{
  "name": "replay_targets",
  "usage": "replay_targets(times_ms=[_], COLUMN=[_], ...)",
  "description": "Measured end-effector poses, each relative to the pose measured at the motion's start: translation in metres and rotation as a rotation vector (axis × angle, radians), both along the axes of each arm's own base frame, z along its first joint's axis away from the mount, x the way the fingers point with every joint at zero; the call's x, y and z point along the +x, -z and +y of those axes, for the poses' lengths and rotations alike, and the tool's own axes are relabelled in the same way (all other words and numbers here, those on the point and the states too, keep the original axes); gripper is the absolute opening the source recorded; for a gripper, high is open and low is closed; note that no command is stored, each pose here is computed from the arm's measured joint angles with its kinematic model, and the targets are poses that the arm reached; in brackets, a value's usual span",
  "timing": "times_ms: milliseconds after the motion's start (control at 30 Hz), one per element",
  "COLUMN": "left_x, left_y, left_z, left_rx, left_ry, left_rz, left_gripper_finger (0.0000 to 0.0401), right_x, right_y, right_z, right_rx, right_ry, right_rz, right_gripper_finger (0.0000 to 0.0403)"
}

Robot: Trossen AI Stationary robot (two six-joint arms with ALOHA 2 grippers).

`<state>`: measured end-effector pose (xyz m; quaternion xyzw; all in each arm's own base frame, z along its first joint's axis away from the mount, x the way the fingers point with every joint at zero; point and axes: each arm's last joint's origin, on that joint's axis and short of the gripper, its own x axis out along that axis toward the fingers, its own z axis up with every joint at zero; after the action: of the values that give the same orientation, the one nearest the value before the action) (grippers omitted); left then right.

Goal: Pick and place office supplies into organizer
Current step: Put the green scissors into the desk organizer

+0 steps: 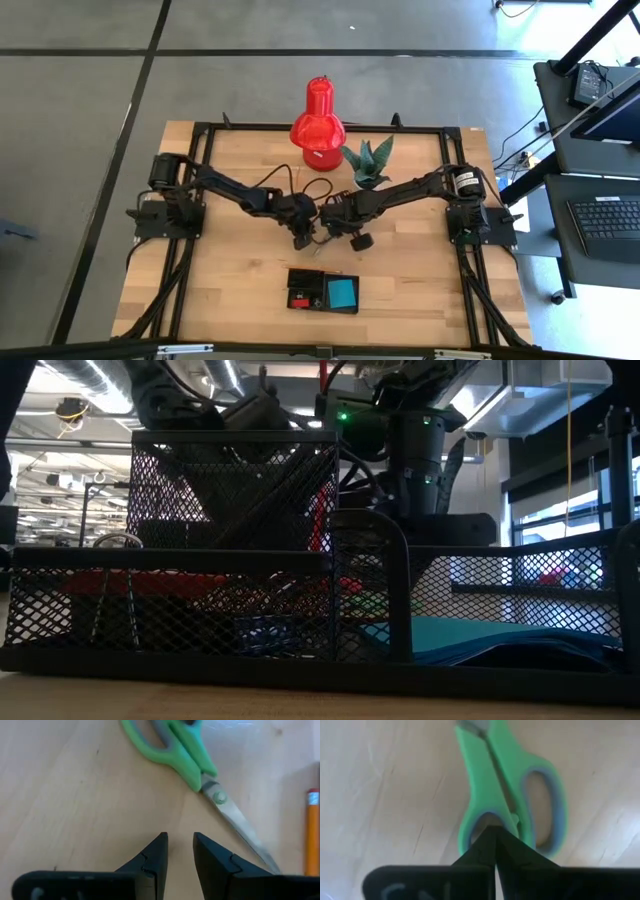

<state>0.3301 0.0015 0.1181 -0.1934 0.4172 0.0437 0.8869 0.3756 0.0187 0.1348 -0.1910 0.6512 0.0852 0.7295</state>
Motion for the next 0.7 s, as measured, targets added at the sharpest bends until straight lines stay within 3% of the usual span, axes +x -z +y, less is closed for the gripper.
replay_targets(times_ms=[367,700], left_x=[0.009,0.013], left_y=[-0.012,-0.017], left_z=[-0.003,-0.014], left_rx=[-0.044,-0.054], left_ry=[0.079,0.153], left_rz=[-0.047,-0.088], left_gripper_finger=[0.0086,0.0086], right_x=[-0.002,-0.004], right_y=[0.000,0.001], right_z=[0.007,0.014], right_rx=[0.070,0.088], right_ry=[0.309,0.323], right_rz=[-0.011,0.000], right_gripper_finger=[0.0009,0.0009])
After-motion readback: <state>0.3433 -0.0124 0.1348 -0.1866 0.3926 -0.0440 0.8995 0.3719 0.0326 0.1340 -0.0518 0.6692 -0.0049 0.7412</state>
